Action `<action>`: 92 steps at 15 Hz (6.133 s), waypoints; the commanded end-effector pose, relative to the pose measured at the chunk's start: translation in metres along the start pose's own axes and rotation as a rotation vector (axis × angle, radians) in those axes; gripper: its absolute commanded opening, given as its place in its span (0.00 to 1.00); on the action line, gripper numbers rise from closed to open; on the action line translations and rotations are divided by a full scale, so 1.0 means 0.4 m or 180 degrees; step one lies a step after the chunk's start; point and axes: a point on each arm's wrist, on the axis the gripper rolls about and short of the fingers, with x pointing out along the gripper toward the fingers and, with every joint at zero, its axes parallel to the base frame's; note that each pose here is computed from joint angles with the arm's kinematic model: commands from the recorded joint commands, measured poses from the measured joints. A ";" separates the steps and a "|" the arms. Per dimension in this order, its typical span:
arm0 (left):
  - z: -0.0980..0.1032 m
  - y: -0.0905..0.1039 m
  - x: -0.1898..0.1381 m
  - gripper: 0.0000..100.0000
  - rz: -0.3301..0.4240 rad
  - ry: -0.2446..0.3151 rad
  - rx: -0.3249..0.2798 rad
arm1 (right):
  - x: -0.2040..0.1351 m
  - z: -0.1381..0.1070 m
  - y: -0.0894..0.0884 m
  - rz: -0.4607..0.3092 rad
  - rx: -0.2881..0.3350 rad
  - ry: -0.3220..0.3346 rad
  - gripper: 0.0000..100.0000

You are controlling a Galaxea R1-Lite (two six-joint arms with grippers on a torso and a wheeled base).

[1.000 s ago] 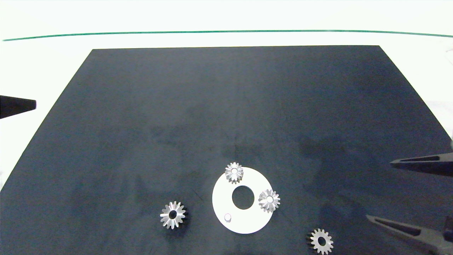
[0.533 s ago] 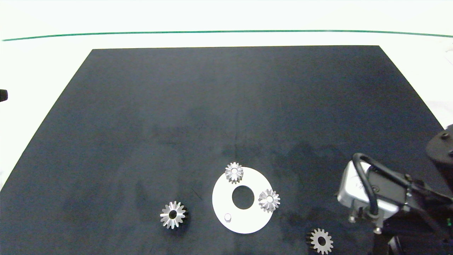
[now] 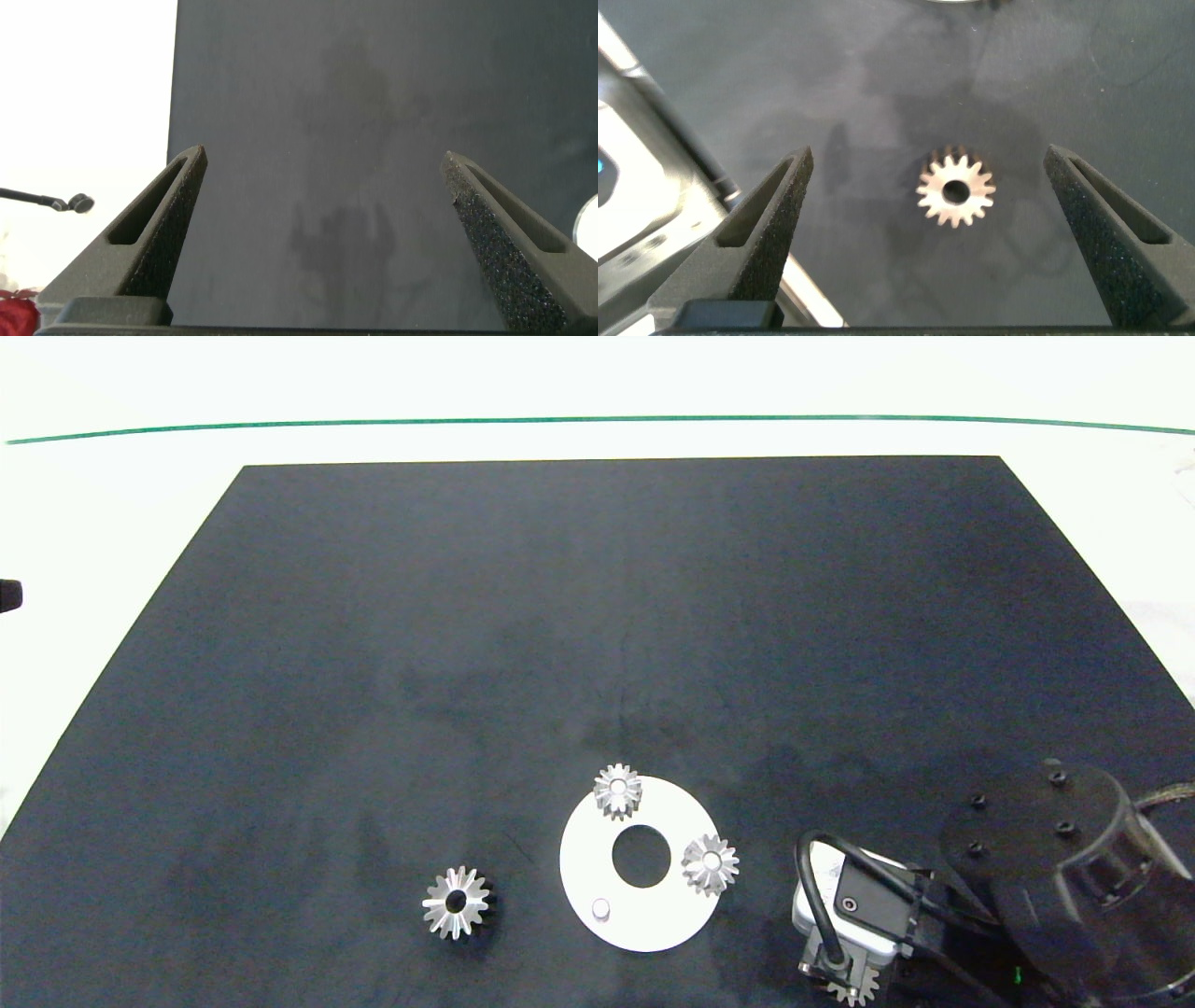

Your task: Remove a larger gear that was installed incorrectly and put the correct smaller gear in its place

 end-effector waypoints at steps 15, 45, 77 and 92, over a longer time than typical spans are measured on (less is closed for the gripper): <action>-0.005 0.004 -0.011 1.00 0.0002 -0.0017 0.0018 | 0.053 -0.056 -0.034 -0.0090 0.0234 0.0320 0.98; -0.005 0.006 -0.015 1.00 0.0007 -0.0035 0.0014 | 0.080 -0.063 -0.027 -0.0118 0.0145 0.0414 0.38; -0.012 0.003 -0.011 1.00 0.0001 0.0006 0.0046 | 0.083 0.236 0.072 0.0112 -0.0231 -0.0355 0.22; -0.012 0.003 -0.010 1.00 0.0001 0.0006 0.0050 | 0.155 0.282 0.100 0.0151 -0.0244 -0.0288 0.22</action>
